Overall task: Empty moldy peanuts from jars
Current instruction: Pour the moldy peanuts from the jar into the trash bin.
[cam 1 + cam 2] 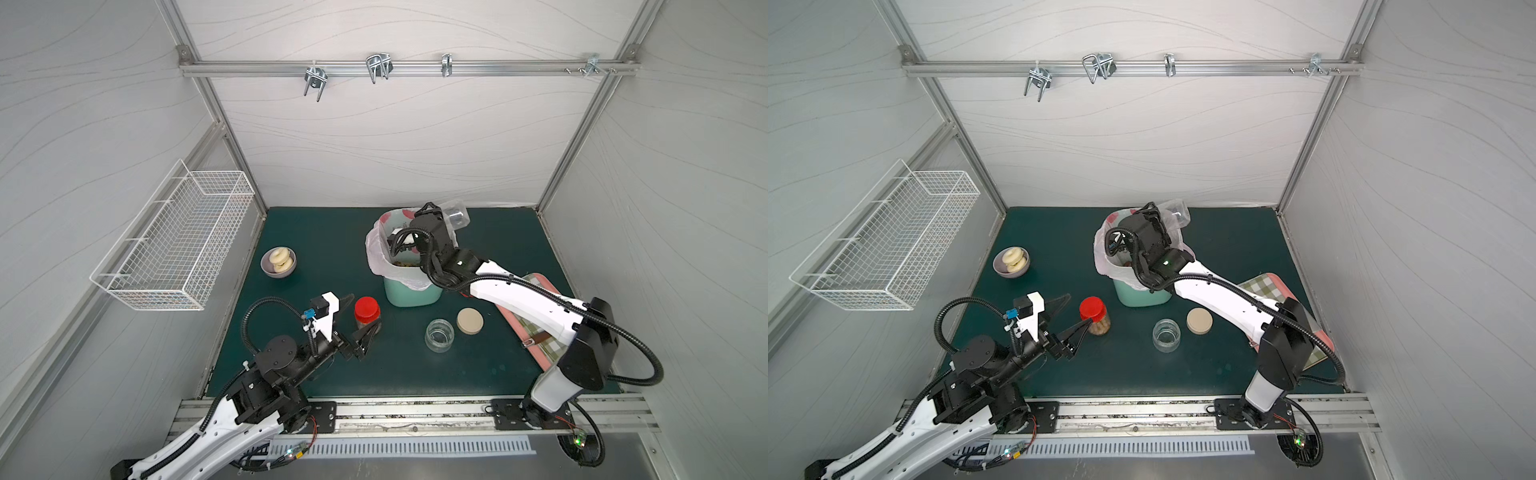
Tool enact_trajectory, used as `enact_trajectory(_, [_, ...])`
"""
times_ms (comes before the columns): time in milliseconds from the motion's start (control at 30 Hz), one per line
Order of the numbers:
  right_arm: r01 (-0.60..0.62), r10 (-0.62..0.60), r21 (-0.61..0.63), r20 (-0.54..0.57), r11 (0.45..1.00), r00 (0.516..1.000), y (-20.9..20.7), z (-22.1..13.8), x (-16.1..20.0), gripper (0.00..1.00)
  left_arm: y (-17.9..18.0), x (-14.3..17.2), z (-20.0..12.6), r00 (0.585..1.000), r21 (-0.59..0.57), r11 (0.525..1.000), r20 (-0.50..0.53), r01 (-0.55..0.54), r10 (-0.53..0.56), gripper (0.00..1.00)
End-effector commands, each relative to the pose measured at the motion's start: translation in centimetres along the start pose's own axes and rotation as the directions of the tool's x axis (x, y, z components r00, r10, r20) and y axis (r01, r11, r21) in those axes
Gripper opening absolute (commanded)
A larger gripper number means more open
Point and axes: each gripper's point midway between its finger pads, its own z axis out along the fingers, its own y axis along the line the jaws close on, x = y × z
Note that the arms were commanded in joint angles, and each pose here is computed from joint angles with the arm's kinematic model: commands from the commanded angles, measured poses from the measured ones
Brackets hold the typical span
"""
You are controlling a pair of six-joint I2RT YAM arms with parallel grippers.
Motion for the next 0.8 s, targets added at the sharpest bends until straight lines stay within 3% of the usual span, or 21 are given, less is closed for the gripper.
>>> enact_trajectory(0, [0.049,-0.049,0.004,-0.048,0.999,0.998,0.16,0.06,0.30,0.00,0.00,-1.28,-0.37,0.999,-0.003,1.000,0.047,-0.007,0.007,0.99])
enact_trajectory(767, [0.135,-0.135,-0.018,-0.066,0.991,0.989,1.11,0.27,0.06,0.00,0.19,-1.28,-0.52,0.999,-0.013,1.000,0.050,-0.008,0.009,0.99])
